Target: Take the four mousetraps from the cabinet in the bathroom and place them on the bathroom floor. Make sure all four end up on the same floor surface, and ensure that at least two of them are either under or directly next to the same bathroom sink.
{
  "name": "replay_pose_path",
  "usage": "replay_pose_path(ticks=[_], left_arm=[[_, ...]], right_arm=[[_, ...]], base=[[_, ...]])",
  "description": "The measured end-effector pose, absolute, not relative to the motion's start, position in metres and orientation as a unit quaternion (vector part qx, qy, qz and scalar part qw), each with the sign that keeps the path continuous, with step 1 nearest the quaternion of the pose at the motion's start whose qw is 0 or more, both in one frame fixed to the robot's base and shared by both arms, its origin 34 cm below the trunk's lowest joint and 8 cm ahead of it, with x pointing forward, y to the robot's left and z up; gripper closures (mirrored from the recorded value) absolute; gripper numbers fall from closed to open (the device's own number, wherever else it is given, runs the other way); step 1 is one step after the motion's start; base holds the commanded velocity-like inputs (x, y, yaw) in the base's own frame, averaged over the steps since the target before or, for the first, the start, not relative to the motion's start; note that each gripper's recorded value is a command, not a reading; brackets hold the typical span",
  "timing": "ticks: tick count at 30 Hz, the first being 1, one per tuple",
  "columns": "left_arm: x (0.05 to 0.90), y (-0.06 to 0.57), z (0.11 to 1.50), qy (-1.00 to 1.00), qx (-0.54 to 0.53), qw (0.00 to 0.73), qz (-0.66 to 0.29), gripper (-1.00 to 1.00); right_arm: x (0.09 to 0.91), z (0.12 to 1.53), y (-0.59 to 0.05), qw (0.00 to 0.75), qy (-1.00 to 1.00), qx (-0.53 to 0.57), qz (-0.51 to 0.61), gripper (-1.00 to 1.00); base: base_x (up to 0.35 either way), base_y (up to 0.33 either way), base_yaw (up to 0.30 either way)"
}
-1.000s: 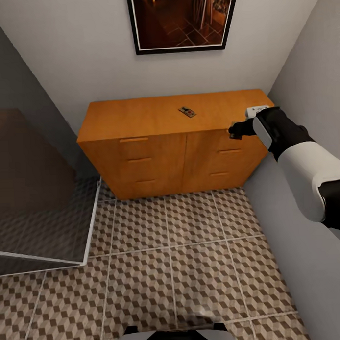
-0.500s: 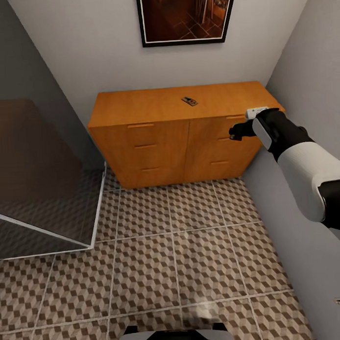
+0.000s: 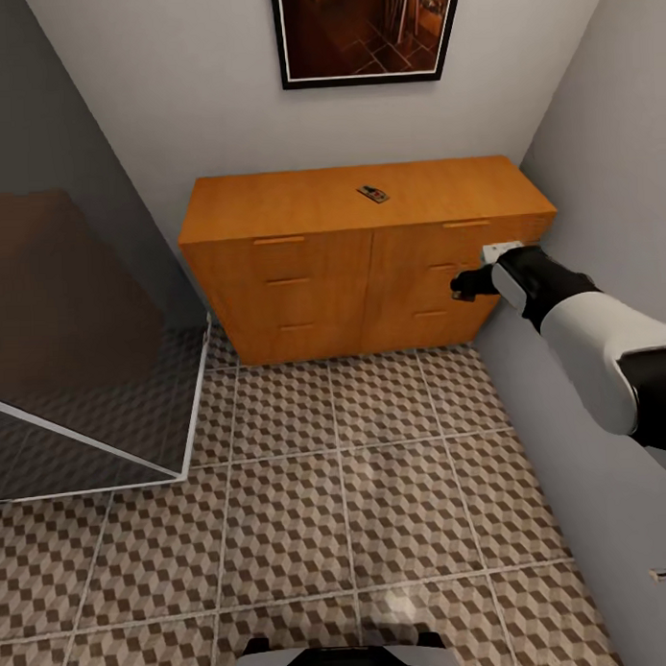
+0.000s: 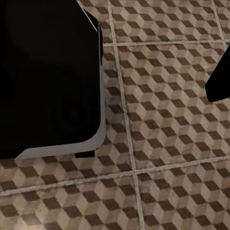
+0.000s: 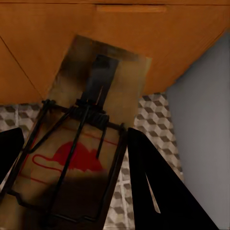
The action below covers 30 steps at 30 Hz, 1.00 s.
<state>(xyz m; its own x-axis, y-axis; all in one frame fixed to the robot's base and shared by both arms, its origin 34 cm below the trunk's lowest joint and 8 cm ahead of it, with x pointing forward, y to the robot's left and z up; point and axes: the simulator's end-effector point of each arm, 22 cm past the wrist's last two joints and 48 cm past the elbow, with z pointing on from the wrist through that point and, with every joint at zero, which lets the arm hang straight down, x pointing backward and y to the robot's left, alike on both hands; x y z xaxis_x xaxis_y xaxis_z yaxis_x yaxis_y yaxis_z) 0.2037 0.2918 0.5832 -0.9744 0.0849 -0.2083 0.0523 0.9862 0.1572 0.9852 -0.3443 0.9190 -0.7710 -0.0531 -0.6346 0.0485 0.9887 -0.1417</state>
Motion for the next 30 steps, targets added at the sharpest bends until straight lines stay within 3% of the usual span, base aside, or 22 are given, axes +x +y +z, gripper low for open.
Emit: replay_pose_path(ticks=[12, 30], left_arm=[[0.204, 0.292, 0.583, 0.991, 0.035, 0.107, 0.075, -1.0], [0.203, 0.292, 0.583, 0.991, 0.035, 0.107, 0.076, -1.0]], right_arm=[[0.888, 0.783, -0.359, 0.289, 0.954, -0.004, -0.081, 1.0], [0.555, 0.584, -0.318, 0.237, 0.97, -0.058, -0.018, 1.0]], base=[[0.0, 0.0, 0.0], [0.0, 0.0, 0.0]])
